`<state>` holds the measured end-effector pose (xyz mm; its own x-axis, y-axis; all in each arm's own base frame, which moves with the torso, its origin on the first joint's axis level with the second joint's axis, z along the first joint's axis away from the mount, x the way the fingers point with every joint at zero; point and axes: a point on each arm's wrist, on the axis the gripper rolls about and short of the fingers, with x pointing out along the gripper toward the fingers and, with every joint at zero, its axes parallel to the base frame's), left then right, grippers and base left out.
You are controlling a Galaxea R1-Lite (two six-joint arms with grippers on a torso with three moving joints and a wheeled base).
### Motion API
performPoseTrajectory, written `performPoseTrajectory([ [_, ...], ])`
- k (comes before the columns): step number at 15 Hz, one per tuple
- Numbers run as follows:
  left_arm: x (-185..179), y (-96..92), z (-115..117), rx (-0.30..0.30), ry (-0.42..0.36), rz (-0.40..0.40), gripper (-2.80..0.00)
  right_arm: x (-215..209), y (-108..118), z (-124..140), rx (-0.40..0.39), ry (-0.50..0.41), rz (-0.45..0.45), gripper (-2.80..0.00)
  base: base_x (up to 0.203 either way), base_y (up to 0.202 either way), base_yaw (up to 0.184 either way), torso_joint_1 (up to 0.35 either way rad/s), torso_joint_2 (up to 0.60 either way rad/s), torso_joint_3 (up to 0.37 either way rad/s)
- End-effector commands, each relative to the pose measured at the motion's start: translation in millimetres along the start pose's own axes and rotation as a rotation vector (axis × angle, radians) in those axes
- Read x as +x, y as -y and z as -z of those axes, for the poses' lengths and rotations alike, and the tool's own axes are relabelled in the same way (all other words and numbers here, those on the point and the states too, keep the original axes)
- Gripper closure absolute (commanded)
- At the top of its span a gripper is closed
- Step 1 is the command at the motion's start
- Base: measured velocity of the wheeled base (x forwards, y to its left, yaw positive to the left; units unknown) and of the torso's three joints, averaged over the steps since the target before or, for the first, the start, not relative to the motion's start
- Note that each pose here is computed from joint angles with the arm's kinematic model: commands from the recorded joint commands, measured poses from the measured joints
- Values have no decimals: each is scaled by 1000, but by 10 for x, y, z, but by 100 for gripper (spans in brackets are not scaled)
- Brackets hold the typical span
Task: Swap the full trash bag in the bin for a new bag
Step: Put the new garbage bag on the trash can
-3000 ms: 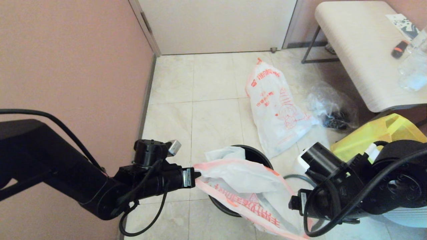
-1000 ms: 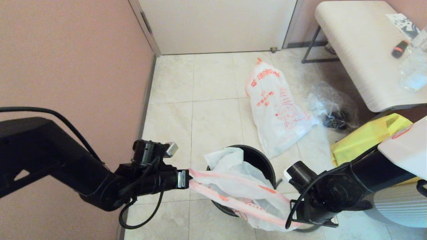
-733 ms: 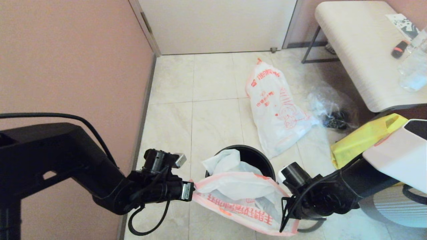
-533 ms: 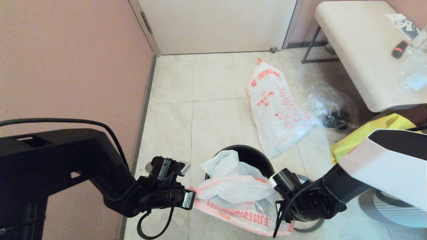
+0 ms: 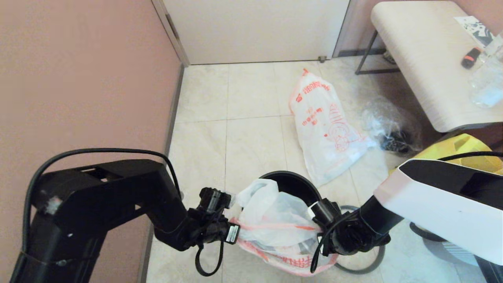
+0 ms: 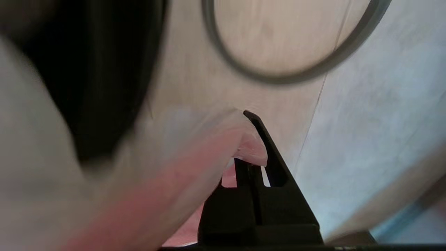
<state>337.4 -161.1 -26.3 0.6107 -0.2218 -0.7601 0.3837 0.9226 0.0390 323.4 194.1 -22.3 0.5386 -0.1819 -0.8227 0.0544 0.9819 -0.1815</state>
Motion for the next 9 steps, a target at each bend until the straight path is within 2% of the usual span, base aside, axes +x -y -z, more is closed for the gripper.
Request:
performPoseTrajectory([
  [1,79,24,-137,-6,44,-21,0,29,-1,-96,29,35,9,0,0,0,0,0,0,0],
  [4,-89,16,-296,-67,132,-21,0,-107,51,-219,79,115,-10,0,0,0,0,0,0,0],
  [7,-207,15,-158,-92,166,9,0,-139,134,-153,96,124,-9,0,0,0,0,0,0,0],
  [9,-228,12,-138,-129,250,42,0,-97,156,-144,131,172,-28,0,0,0,0,0,0,0],
])
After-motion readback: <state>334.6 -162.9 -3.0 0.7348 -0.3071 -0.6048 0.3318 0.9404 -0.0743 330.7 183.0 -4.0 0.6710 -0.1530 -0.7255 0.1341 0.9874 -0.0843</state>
